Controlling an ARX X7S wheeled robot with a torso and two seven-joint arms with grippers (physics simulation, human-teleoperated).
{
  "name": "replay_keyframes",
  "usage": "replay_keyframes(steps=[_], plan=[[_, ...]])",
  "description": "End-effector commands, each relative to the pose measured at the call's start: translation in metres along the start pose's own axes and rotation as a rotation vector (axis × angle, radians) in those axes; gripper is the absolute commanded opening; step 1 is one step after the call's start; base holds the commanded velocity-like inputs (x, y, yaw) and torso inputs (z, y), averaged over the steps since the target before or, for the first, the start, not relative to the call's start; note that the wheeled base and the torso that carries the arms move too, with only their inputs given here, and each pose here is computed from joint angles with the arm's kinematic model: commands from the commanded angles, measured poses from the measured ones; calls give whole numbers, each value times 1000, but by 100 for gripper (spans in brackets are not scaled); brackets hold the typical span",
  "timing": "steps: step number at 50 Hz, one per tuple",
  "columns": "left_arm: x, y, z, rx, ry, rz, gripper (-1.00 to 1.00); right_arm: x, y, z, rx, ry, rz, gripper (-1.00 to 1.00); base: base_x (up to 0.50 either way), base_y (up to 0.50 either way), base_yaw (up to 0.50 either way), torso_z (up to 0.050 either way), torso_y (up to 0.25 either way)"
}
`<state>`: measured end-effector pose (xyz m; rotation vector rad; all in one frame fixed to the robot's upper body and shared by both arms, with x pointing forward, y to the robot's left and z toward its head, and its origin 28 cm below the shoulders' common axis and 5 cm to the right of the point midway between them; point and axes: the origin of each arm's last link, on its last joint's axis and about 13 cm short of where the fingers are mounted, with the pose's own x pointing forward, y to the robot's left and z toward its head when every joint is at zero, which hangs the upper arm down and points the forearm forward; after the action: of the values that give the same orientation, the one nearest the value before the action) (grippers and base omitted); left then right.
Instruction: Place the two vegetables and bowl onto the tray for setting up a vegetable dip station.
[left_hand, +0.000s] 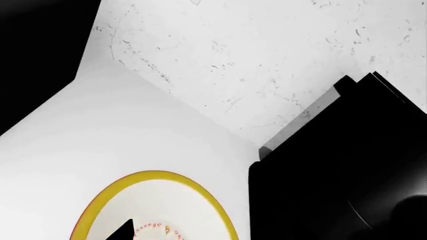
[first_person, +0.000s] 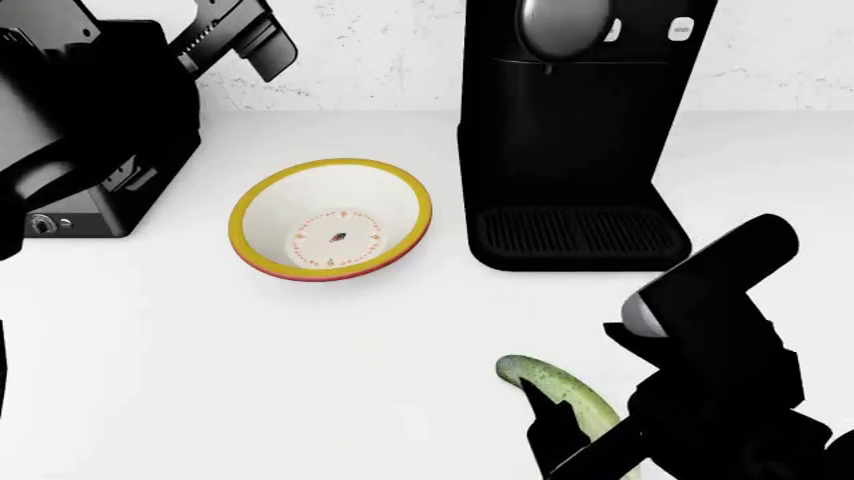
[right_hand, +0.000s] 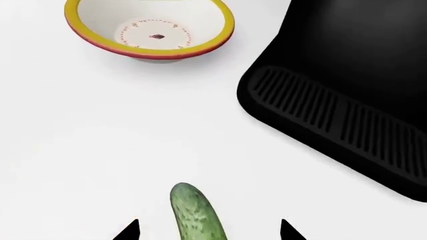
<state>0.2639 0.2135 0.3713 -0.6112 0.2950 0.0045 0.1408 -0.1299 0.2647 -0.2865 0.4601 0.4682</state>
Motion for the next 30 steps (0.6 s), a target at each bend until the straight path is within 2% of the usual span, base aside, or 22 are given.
replay_keyframes(steps=[1, 12, 30], plan=[[0, 0, 0, -2, 2, -1, 100, 4, -1, -6, -1, 31, 1, 100, 0, 0, 0, 0, 0], [0, 0, -1, 0, 4, -1, 100, 9, -1, -17, 18, 60, 4, 100, 0, 0, 0, 0, 0], [0, -1, -1, 1, 4, -1, 100, 18, -8, -21, -22, 131, 36, 100, 0, 0, 0, 0, 0]])
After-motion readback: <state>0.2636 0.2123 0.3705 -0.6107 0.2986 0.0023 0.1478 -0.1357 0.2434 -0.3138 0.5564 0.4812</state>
